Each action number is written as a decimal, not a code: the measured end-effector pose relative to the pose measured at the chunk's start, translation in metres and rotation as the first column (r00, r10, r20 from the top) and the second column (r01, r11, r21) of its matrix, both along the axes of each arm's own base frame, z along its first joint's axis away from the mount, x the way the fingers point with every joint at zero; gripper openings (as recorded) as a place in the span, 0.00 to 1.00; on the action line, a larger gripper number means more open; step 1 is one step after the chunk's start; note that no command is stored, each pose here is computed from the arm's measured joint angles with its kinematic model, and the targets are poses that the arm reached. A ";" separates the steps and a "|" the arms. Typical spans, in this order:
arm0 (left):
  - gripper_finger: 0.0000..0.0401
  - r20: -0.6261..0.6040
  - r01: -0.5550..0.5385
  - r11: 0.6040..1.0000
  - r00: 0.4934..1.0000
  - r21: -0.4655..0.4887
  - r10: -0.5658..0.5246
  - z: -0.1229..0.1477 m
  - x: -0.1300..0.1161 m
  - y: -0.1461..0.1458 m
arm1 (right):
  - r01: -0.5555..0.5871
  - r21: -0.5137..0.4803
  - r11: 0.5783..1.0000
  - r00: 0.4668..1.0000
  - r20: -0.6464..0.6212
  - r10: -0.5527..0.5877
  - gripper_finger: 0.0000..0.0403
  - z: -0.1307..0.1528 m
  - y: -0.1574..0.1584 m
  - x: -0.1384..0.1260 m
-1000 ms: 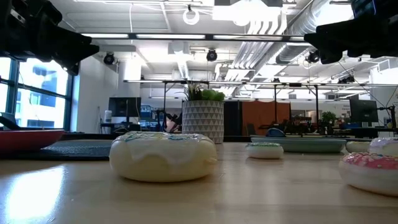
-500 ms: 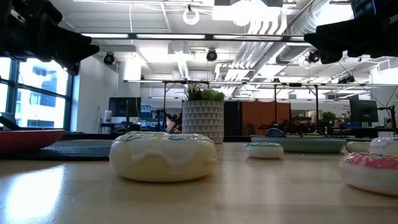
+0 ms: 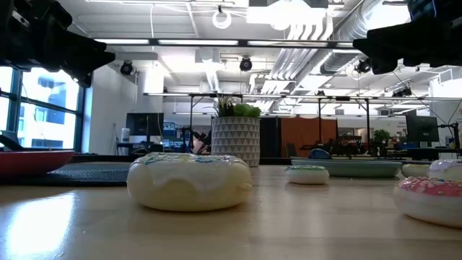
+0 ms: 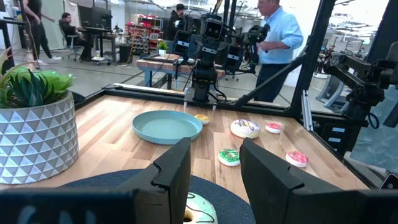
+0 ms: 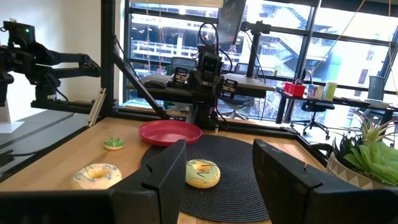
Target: Pick & Place donuts
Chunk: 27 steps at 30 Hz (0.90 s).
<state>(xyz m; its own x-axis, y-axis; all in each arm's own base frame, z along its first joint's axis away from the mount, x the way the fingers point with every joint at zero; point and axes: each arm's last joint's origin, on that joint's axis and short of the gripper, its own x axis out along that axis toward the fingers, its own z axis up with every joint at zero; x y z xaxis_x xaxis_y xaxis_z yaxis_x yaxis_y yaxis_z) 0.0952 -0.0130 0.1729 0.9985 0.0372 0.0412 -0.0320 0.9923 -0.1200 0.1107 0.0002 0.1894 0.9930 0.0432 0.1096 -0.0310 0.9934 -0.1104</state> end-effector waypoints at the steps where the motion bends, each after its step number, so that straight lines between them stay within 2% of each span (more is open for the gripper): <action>1: 0.33 0.000 0.000 1.000 1.000 0.000 0.000 0.000 0.000 0.000 | 0.000 0.000 1.000 1.000 0.000 0.000 0.43 0.000 0.000 0.000; 21: 0.33 0.000 0.000 1.000 1.000 0.000 0.000 0.000 0.000 0.000 | 0.000 0.000 1.000 1.000 0.000 0.000 0.43 0.000 0.000 0.000; 27: 0.33 0.035 -0.010 1.000 0.999 -0.009 0.011 0.003 0.000 0.000 | 0.000 0.000 1.000 1.000 0.004 0.000 0.43 0.000 0.000 0.000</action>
